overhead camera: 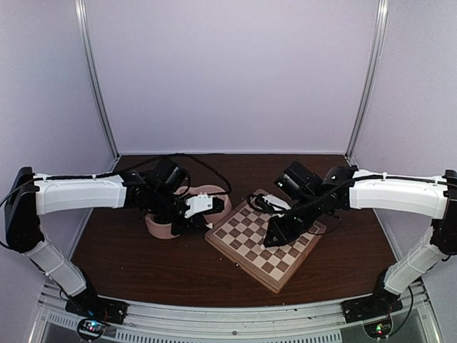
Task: Set up the chess pieces on the board
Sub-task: Place the rook at h1.
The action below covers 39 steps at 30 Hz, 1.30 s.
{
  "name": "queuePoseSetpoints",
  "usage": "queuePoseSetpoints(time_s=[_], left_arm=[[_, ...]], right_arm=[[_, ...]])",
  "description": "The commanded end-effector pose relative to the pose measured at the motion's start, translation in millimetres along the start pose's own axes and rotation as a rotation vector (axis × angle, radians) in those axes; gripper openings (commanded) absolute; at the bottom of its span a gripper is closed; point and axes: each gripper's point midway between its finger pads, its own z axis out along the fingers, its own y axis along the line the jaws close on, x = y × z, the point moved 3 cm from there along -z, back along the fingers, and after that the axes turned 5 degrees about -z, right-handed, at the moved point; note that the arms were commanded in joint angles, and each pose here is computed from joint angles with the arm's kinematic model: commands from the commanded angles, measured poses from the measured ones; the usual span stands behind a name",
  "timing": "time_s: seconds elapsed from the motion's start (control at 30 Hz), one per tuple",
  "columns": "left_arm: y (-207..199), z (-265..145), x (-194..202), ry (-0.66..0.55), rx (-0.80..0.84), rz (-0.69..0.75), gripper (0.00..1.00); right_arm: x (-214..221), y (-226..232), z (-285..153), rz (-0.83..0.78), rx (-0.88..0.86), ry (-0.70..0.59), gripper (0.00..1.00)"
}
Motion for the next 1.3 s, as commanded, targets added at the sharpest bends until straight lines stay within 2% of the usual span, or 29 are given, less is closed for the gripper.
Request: queuePoseSetpoints(time_s=[0.0,0.17,0.43,1.27], left_arm=[[8.4,-7.8,-1.1,0.069,-0.126,0.051,0.00],[8.9,-7.8,-1.9,0.070,-0.132,0.037,0.00],[7.4,-3.4,-0.2,0.050,-0.129,-0.008,0.00],[6.1,5.0,-0.7,0.022,-0.111,-0.045,0.00]], right_arm=[[45.4,-13.9,-5.9,0.021,0.187,0.174,0.00],[60.4,-19.1,1.3,-0.009,0.278,0.276,0.00],[60.1,-15.9,21.8,-0.047,0.297,0.338,0.00],[73.1,-14.7,42.1,-0.077,0.301,0.416,0.02]])
